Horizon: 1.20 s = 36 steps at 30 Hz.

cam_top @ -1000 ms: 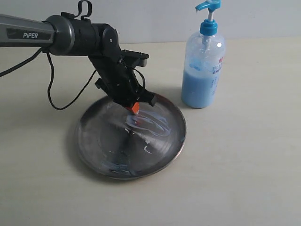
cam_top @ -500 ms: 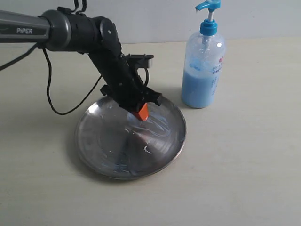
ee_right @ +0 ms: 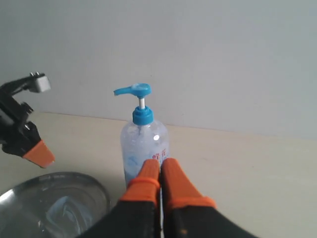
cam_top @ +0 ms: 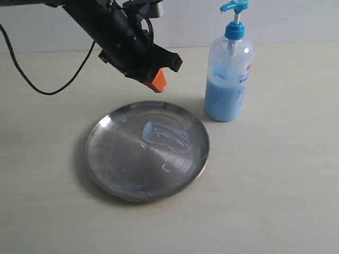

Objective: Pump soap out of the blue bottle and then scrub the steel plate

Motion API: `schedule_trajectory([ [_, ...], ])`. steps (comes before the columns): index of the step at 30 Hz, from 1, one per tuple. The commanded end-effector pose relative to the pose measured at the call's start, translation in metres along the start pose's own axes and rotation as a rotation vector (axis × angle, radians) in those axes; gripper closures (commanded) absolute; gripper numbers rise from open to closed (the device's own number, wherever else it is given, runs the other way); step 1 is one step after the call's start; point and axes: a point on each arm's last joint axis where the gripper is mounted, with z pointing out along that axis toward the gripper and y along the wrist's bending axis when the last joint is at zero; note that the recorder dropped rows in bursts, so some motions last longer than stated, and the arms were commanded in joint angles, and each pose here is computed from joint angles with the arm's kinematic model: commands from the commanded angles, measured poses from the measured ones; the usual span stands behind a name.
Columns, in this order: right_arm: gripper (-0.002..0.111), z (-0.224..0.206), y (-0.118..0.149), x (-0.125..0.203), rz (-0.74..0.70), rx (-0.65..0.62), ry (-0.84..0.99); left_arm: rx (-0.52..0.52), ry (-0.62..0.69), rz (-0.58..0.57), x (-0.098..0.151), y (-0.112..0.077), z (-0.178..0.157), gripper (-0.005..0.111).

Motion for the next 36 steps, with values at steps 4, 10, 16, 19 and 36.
schedule_trajectory([
  [4,0.105,0.005,-0.002,0.013,-0.051,0.012,0.024,-0.036,-0.066,0.013,0.023,-0.010,-0.041,0.107],
  [10,0.105,0.006,-0.003,0.015,-0.078,0.026,0.024,-0.062,-0.153,0.032,0.045,-0.019,-0.074,0.107],
  [16,0.105,0.008,-0.004,0.021,-0.088,0.033,0.032,-0.125,-0.292,0.073,0.073,-0.022,-0.103,0.107],
  [19,0.105,0.010,-0.005,0.023,-0.089,0.039,0.022,-0.144,-0.350,0.079,0.088,-0.023,-0.115,0.107],
  [36,0.105,0.016,-0.008,0.033,-0.088,0.062,-0.028,-0.175,-0.652,0.127,0.185,-0.037,-0.175,0.107],
])
